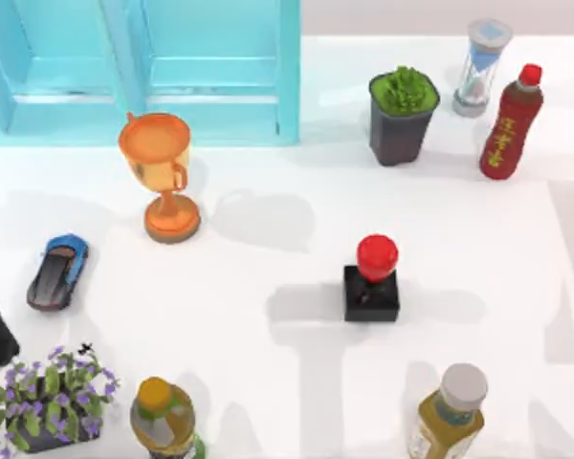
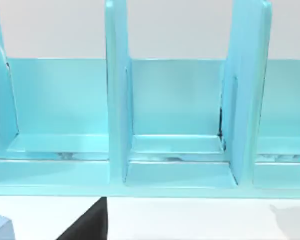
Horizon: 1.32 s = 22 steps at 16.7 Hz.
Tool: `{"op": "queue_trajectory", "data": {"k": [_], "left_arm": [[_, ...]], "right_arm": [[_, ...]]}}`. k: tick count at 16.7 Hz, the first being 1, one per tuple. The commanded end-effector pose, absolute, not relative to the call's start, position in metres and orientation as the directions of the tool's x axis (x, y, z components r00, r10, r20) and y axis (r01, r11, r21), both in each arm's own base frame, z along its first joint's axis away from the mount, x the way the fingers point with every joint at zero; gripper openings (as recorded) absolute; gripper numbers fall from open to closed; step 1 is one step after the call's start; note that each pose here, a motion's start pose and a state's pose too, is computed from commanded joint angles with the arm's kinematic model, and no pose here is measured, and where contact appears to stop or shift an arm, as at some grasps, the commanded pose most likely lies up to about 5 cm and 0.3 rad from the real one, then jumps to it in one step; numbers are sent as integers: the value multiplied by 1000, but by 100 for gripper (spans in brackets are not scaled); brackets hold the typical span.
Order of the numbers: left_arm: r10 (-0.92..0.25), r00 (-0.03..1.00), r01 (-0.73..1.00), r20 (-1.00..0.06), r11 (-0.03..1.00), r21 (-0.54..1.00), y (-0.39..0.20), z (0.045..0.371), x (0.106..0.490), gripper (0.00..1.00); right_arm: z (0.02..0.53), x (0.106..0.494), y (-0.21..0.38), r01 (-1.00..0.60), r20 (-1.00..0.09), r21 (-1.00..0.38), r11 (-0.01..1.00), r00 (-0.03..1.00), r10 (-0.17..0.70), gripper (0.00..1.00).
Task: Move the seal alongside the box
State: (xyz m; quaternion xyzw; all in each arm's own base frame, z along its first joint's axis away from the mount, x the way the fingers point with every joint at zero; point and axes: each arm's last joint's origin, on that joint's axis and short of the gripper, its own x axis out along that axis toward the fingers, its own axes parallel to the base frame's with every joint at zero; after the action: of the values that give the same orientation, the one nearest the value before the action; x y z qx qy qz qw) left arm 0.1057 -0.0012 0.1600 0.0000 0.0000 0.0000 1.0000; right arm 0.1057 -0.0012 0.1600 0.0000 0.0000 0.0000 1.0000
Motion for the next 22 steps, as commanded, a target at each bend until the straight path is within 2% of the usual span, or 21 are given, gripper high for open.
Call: {"op": "queue_trajectory", "data": {"k": [5, 10, 14, 17, 22], "left_arm": [[0, 1000, 0, 0, 1000, 0, -1, 160, 106, 100], [0, 1000, 0, 0, 1000, 0, -1, 160, 106, 100], [0, 1000, 0, 0, 1000, 0, -1, 160, 106, 100], [0, 1000, 0, 0, 1000, 0, -1, 160, 106, 100], [0, 1000, 0, 0, 1000, 0, -1, 160, 106, 100]], "right_arm": [[173, 105, 1, -15, -16, 11, 1000, 1000, 16, 100], [230, 110, 11, -80, -113, 75, 994, 990, 88, 100], [294, 129, 27, -148, -236, 162, 976, 954, 184, 100], [340, 157, 49, -186, -354, 238, 953, 898, 263, 100], [378, 227, 109, -168, -606, 329, 929, 717, 344, 100]]}}
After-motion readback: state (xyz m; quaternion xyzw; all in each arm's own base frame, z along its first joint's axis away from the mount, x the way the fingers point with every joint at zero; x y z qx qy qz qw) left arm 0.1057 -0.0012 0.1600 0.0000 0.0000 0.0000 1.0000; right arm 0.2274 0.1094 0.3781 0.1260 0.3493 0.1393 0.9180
